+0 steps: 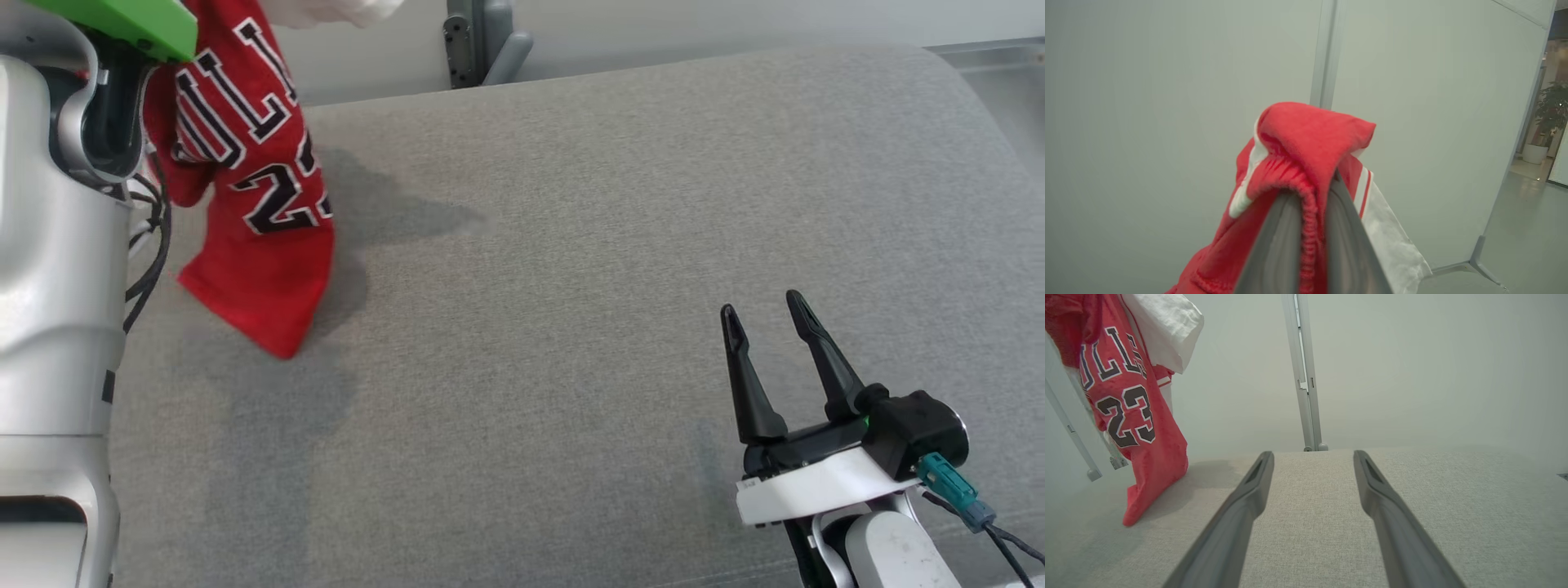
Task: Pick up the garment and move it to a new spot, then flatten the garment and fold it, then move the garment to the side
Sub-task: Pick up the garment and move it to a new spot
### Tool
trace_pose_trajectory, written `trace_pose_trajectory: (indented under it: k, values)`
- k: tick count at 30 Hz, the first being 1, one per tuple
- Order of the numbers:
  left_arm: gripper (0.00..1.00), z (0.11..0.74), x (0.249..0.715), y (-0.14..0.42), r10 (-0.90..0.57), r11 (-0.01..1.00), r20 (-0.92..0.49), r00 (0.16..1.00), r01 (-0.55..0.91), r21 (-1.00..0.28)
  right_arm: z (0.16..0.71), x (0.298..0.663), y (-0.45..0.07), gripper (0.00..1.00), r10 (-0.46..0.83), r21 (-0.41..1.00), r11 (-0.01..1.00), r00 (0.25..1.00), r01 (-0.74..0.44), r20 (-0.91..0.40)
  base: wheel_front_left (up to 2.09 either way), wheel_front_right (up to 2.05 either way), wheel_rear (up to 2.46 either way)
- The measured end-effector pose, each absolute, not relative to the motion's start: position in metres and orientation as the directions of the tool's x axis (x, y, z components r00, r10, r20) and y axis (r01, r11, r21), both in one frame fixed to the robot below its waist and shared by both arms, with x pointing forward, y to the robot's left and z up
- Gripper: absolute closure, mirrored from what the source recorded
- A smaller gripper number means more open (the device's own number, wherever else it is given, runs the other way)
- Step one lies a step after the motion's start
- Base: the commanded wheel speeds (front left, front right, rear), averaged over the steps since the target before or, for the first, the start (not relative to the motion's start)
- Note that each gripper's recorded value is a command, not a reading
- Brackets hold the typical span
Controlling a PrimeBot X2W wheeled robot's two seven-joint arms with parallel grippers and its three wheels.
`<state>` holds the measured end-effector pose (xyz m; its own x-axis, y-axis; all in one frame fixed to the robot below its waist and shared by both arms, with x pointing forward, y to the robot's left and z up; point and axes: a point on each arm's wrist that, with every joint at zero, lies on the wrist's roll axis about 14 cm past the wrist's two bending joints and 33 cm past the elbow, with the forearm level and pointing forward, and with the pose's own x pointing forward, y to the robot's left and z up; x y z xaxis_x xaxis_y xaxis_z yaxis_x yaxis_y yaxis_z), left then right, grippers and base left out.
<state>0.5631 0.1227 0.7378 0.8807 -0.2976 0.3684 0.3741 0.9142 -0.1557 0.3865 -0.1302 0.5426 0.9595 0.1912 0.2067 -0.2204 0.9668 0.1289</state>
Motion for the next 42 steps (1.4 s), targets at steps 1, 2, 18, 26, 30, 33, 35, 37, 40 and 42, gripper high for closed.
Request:
trace_pose_trajectory:
  k: [1,2,18,26,30,33,35,37,40,42]
  values:
    - [1.00,0.742,0.560,0.113,-0.319,0.901,0.379,0.869,0.402,-0.163,0.545,0.384,-0.134,0.00,0.179,0.126,0.970,0.961,-0.209,0.211,0.00,0.00,0.00]
    - [1.00,0.747,0.557,0.102,-0.342,0.887,0.389,0.855,0.430,-0.166,0.547,0.382,-0.138,0.00,0.169,0.124,0.972,0.962,-0.198,0.216,0.00,0.00,0.00]
    - [1.00,0.647,0.494,-0.033,-0.615,0.705,0.218,0.758,0.652,-0.278,0.553,0.347,-0.177,0.00,0.045,0.119,0.990,0.973,-0.073,0.226,0.00,0.00,0.00]
    - [1.00,0.506,0.464,-0.045,-0.660,0.732,-0.072,0.747,0.620,-0.281,0.540,0.359,-0.166,0.00,0.081,0.111,0.988,0.979,-0.103,0.187,0.00,0.00,0.00]
    - [1.00,0.473,0.462,-0.038,-0.648,0.754,-0.136,0.750,0.605,-0.254,0.536,0.366,-0.160,0.00,0.103,0.107,0.987,0.979,-0.123,0.176,0.00,0.00,0.00]
    - [1.00,0.462,0.461,-0.038,-0.646,0.758,-0.158,0.747,0.603,-0.247,0.536,0.366,-0.156,0.00,0.115,0.107,0.985,0.978,-0.135,0.175,0.00,0.00,0.00]
    - [0.58,0.462,0.462,-0.037,-0.642,0.762,-0.158,0.750,0.604,-0.233,0.538,0.365,-0.153,0.00,0.121,0.107,0.984,0.976,-0.142,0.180,0.00,0.00,0.00]
    - [0.00,0.468,0.464,-0.036,-0.637,0.766,-0.139,0.759,0.602,-0.223,0.539,0.364,-0.152,0.00,0.126,0.106,0.983,0.975,-0.147,0.184,0.00,0.00,0.00]
    - [0.00,0.479,0.465,-0.032,-0.627,0.773,-0.107,0.772,0.598,-0.212,0.540,0.361,-0.147,0.00,0.140,0.100,0.982,0.972,-0.161,0.188,0.00,0.00,0.00]
    - [0.00,0.490,0.467,-0.028,-0.615,0.780,-0.076,0.785,0.590,-0.211,0.545,0.361,-0.146,0.00,0.145,0.097,0.981,0.968,-0.167,0.203,0.00,0.00,0.00]
